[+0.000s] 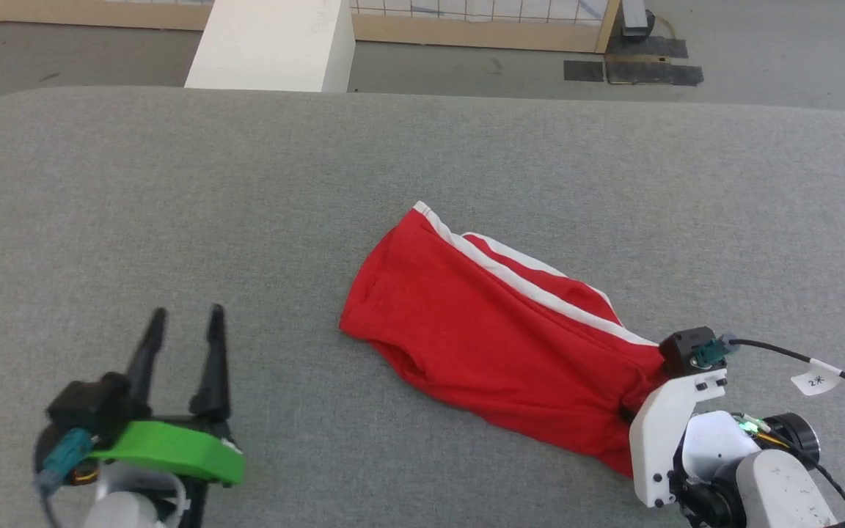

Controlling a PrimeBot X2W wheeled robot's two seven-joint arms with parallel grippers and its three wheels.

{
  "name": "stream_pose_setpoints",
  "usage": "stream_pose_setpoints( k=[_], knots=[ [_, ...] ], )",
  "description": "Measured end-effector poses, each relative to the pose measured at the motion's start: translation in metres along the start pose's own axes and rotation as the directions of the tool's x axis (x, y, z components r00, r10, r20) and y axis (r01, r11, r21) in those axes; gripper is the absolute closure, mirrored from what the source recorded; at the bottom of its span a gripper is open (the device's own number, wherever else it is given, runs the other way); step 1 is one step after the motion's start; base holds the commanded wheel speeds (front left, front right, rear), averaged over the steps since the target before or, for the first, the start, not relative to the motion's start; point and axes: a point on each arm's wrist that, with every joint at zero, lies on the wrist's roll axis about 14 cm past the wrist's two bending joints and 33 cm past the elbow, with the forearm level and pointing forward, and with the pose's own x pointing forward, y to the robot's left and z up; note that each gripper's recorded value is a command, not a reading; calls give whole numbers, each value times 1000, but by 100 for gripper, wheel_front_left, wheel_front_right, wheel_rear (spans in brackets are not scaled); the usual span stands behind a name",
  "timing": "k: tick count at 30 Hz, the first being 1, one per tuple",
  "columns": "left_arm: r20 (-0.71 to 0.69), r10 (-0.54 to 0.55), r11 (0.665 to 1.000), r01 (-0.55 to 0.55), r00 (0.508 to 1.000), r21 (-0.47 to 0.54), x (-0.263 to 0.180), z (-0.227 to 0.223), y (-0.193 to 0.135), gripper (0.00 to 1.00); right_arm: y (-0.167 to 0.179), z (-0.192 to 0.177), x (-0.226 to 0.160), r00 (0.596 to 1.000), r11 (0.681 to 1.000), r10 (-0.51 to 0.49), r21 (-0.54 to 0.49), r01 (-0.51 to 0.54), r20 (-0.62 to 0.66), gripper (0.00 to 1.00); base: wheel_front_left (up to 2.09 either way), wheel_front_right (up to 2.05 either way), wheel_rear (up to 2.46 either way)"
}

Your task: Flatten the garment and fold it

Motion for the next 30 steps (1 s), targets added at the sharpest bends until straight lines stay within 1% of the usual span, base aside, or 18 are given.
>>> stream_pose_setpoints(
  k=[2, 3, 6, 9, 11, 13, 15, 17, 20, 23, 24, 25, 26, 28, 30],
  knots=[
    [-60, -41, 999, 39, 997, -29, 4, -13, -13, 0, -1, 2, -2, 1000, 1000, 1, 10, -2, 16, 100, 0, 0, 0],
    [-99, -62, 996, 56, 993, -63, 8, -20, -22, 0, -1, 4, -3, 1000, 1000, 1, 13, -1, 27, 100, 0, 0, 0],
    [-230, -149, 984, 120, 962, -134, 22, -39, -50, 0, -2, 8, -7, 999, 1000, 0, 22, -1, 47, 100, 0, 0, 0],
    [-388, -223, 972, 171, 894, -163, 31, -63, -71, 0, -2, 8, -9, 998, 1000, 3, 27, -4, 56, 100, 0, 0, 0],
    [-492, -254, 967, 207, 833, -149, 33, -80, -81, 0, -2, 8, -10, 998, 1000, 3, 27, -4, 58, 100, 0, 0, 0],
    [-589, -257, 966, 227, 766, -126, 33, -96, -84, 0, -2, 7, -11, 998, 999, 6, 37, -9, 59, 100, 0, 0, 0],
    [-641, -253, 964, 243, 724, -106, 37, -104, -85, 0, -3, 5, -11, 998, 999, 8, 47, -11, 57, 100, 0, 0, 0],
    [-703, -244, 959, 272, 668, -75, 36, -115, -85, 0, -4, 4, -10, 998, 998, 9, 56, -12, 54, 100, 0, 0, 0],
    [-773, -234, 953, 295, 589, -64, 32, -131, -87, 0, -6, 1, -10, 999, 998, 4, 67, -7, 53, 100, 0, 0, 0],
    [-801, -242, 949, 305, 548, -78, 34, -137, -91, 0, -9, -1, -10, 999, 997, -3, 78, -1, 53, 100, 0, 0, 0],
    [-809, -245, 947, 311, 535, -81, 33, -140, -93, 18, -11, -2, -10, 999, 997, -6, 83, 2, 52, 100, 0, 0, 0],
    [-811, -254, 946, 312, 528, -93, 33, -141, -95, 71, -11, -2, -10, 999, 996, -8, 87, 4, 53, 100, 0, 0, 0],
    [-811, -264, 945, 308, 523, -109, 33, -142, -97, 100, -12, -3, -10, 999, 996, -10, 89, 6, 51, 100, 0, 0, 0],
    [-815, -278, 942, 310, 508, -128, 32, -144, -100, 100, -13, -3, -10, 999, 996, -12, 94, 7, 51, 100, 0, 0, 0],
    [-804, -293, 941, 306, 517, -146, 33, -142, -101, 100, -13, -2, -9, 998, 996, -11, 95, 6, 55, 100, 0, 0, 0]
  ],
)
